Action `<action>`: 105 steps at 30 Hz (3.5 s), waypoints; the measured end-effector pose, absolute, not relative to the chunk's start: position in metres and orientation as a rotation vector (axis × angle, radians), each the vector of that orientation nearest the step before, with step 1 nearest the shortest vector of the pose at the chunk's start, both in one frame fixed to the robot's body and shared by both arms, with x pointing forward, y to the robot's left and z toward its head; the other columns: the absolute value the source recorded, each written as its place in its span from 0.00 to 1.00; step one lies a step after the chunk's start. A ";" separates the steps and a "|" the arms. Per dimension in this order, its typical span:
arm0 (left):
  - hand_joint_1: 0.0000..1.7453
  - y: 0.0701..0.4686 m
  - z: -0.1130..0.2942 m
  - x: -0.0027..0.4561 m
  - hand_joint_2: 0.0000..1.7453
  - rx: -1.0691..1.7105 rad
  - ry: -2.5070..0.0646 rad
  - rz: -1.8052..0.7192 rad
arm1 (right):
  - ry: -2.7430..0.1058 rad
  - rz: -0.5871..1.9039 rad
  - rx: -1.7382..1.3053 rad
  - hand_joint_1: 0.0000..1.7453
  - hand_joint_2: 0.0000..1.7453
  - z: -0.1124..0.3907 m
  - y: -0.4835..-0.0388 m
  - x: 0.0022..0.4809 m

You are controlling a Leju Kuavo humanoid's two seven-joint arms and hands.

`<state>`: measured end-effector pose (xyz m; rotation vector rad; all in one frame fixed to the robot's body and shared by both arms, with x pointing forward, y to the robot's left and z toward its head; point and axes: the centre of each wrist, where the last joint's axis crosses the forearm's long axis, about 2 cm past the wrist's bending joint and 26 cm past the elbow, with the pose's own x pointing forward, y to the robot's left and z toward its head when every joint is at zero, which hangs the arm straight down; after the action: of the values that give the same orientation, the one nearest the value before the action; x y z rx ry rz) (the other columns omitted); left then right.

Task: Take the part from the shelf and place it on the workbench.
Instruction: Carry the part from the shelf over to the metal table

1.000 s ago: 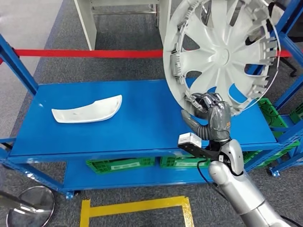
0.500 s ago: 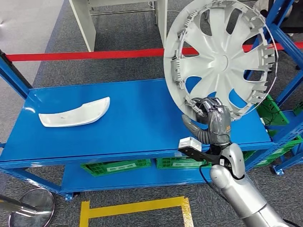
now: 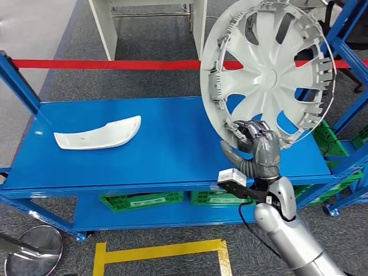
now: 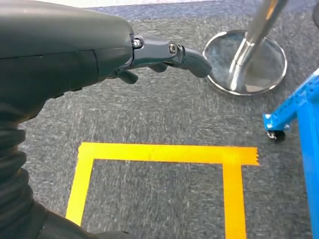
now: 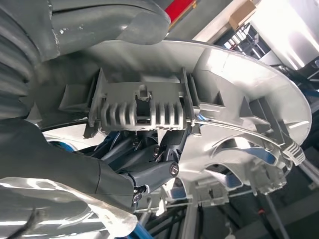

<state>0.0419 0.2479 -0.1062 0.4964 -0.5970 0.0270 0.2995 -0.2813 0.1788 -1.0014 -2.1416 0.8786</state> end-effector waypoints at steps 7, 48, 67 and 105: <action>0.00 0.246 -0.106 0.041 1.00 0.506 -0.586 0.036 | -2.140 0.880 -1.002 1.00 1.00 0.178 -0.282 0.299; 0.00 0.249 -0.106 0.043 1.00 0.550 -0.587 0.015 | -2.154 0.907 -1.005 1.00 1.00 0.184 -0.282 0.304; 0.00 0.249 -0.105 0.046 1.00 0.554 -0.593 0.009 | -2.154 0.914 -1.004 1.00 1.00 0.184 -0.282 0.304; 0.00 0.247 -0.105 0.046 1.00 0.552 -0.612 0.002 | -2.123 0.937 -0.962 1.00 1.00 0.189 -0.285 0.309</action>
<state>0.0461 0.2469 -0.1049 0.5522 -0.6122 0.0020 0.3088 -0.2846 0.1894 -0.9624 -2.1234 0.9375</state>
